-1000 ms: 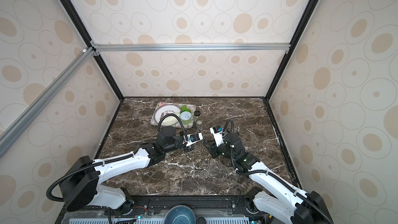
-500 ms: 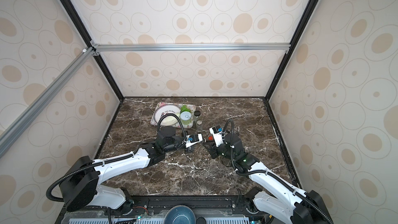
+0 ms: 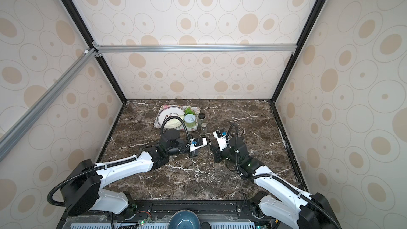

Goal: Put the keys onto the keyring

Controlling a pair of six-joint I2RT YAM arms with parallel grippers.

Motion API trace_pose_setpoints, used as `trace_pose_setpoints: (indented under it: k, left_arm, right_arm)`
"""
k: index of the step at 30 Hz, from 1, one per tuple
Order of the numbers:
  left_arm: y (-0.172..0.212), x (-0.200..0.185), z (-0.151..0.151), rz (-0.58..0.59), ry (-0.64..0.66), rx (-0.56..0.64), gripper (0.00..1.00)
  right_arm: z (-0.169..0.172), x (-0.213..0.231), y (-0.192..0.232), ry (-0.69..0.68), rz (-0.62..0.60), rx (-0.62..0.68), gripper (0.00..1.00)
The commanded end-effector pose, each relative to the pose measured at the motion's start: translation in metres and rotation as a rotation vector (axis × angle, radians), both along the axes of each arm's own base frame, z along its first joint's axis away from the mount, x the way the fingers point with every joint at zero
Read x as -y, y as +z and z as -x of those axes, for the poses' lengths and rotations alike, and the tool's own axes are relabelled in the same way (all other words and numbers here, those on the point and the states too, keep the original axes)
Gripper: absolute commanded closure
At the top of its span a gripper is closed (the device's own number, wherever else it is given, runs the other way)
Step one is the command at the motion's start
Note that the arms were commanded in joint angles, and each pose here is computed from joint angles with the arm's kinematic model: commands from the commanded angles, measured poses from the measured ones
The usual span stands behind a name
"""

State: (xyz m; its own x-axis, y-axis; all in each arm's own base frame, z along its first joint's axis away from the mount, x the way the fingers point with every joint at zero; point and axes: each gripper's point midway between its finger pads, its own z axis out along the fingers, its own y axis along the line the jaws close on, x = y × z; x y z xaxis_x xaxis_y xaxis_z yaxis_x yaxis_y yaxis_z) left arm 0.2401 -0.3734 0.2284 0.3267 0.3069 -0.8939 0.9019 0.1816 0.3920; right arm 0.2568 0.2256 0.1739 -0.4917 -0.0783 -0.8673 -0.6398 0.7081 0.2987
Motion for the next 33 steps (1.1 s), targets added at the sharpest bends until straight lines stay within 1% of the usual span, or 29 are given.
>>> trace_pose_setpoints:
  k: [1,3,11,25,31,32,33]
  left_arm:
    - [0.036,0.000,-0.002,0.067,0.011,0.069,1.00]
    - [0.035,-0.002,-0.003,0.065,0.025,0.077,1.00]
    - [0.026,-0.014,-0.023,0.006,0.155,0.113,1.00]
    - [0.022,-0.014,-0.025,-0.005,0.159,0.116,1.00]
    - [0.022,-0.013,-0.025,-0.006,0.154,0.113,1.00]
    - [0.022,-0.013,-0.024,-0.004,0.150,0.112,1.00]
    - [0.023,-0.012,-0.024,-0.002,0.146,0.110,1.00]
  right_arm:
    - [-0.002,0.004,0.000,-0.029,0.011,0.023,1.00]
    - [-0.003,0.008,0.001,-0.046,0.016,0.030,1.00]
    - [-0.004,0.021,0.007,-0.109,0.020,0.070,1.00]
    - [-0.002,0.024,0.011,-0.116,0.016,0.077,1.00]
    - [0.000,0.019,0.011,-0.087,0.012,0.070,1.00]
    - [0.002,0.016,0.012,-0.064,0.007,0.071,0.98]
    - [0.003,0.013,0.012,-0.050,0.002,0.070,0.90]
